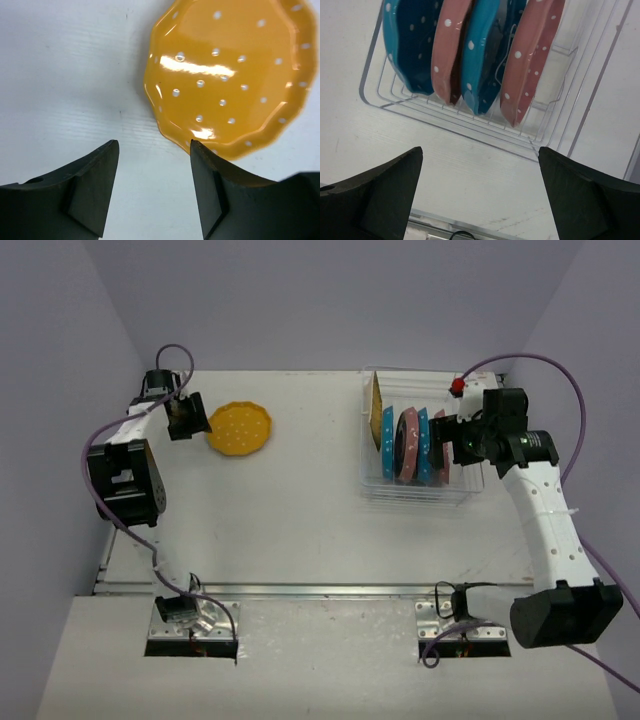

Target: Unload the plates from the dish rack

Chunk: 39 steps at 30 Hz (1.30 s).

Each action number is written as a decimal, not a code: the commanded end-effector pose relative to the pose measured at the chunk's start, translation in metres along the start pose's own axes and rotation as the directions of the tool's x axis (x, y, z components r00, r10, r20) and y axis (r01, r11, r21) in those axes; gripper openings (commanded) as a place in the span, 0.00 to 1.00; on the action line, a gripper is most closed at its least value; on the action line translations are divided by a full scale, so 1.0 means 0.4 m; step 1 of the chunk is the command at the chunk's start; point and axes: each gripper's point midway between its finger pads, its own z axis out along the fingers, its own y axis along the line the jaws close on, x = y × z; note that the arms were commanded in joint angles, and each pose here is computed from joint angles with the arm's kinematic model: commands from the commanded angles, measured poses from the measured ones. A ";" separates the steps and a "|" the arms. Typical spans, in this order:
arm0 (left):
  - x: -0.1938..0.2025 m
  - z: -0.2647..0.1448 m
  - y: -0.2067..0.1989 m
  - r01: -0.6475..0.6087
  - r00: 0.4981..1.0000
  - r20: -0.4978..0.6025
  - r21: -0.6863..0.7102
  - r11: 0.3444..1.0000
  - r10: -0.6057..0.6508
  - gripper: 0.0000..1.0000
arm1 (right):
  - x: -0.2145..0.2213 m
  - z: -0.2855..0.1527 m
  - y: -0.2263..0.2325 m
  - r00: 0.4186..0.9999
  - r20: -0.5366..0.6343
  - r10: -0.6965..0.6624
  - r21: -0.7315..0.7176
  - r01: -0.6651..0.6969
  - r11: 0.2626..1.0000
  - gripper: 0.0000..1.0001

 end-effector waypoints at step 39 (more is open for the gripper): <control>-0.040 -0.511 -0.244 -0.332 0.872 0.413 0.102 0.938 0.263 0.66 | -0.001 0.293 -0.101 0.978 -0.122 0.166 -0.019 -0.170 0.985 0.17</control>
